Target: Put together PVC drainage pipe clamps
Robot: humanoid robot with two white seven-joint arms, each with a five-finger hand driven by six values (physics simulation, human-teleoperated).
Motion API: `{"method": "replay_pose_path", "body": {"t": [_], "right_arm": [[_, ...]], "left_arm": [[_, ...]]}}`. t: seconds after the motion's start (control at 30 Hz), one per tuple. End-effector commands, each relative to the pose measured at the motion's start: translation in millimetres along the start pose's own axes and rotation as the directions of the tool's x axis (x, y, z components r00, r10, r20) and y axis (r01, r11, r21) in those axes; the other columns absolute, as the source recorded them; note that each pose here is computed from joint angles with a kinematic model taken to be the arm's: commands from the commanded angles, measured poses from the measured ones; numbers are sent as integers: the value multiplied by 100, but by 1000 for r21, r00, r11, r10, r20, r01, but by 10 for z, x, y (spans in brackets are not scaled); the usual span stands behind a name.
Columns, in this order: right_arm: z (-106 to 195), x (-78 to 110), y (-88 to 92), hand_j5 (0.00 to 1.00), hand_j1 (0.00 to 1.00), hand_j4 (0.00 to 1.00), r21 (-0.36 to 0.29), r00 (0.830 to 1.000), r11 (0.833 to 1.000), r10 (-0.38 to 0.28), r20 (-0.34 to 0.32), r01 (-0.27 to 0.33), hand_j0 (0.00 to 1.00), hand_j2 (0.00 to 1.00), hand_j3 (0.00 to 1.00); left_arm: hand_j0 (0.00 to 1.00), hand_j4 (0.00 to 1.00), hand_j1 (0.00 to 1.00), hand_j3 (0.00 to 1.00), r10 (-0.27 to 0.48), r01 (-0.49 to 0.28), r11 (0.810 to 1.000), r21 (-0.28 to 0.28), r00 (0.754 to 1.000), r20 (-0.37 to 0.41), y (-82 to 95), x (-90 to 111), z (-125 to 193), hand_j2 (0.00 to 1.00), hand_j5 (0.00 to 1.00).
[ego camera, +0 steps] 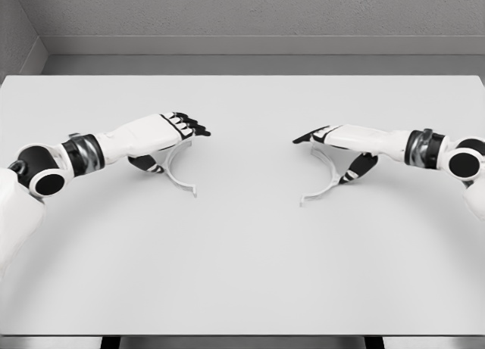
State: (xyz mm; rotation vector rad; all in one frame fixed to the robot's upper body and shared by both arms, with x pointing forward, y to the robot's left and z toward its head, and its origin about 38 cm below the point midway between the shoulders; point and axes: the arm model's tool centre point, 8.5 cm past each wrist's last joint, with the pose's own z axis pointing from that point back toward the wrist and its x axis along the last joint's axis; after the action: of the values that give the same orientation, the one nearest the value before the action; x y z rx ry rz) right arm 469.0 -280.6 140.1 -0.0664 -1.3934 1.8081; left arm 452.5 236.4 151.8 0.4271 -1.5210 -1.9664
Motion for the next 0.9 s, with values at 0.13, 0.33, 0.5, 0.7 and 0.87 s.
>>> {"method": "replay_pose_path", "body": {"t": [0.13, 0.33, 0.5, 0.7, 0.87], "right_arm": [[-111, 68, 30, 100, 100, 100, 11, 1000, 1000, -3, 24, 3, 100, 100, 100], [-188, 122, -1, 100, 100, 100, 5, 999, 1000, 1, 41, -1, 100, 100, 100], [-255, 176, -54, 100, 100, 100, 2, 998, 1000, 12, 57, -12, 100, 100, 100], [-38, 11, -73, 100, 100, 100, 9, 1000, 1000, 14, -1, -14, 100, 100, 100], [136, -203, -186, 100, 100, 100, -32, 998, 999, -18, -67, 16, 100, 100, 100]], "left_arm": [[100, 100, 100, 100, 9, -9, 1000, 5, 1000, 12, -3, 40, -51, 100, 100], [100, 100, 100, 100, -9, 8, 1000, 3, 1000, 25, -2, 130, -178, 100, 100], [100, 100, 100, 100, -17, 17, 1000, 10, 999, 33, 50, 151, -218, 100, 100], [100, 100, 100, 100, -36, 36, 999, -9, 999, -23, 75, -65, 34, 100, 100], [100, 100, 100, 100, -72, 71, 997, -19, 994, -80, 206, -279, 270, 100, 100]]}}
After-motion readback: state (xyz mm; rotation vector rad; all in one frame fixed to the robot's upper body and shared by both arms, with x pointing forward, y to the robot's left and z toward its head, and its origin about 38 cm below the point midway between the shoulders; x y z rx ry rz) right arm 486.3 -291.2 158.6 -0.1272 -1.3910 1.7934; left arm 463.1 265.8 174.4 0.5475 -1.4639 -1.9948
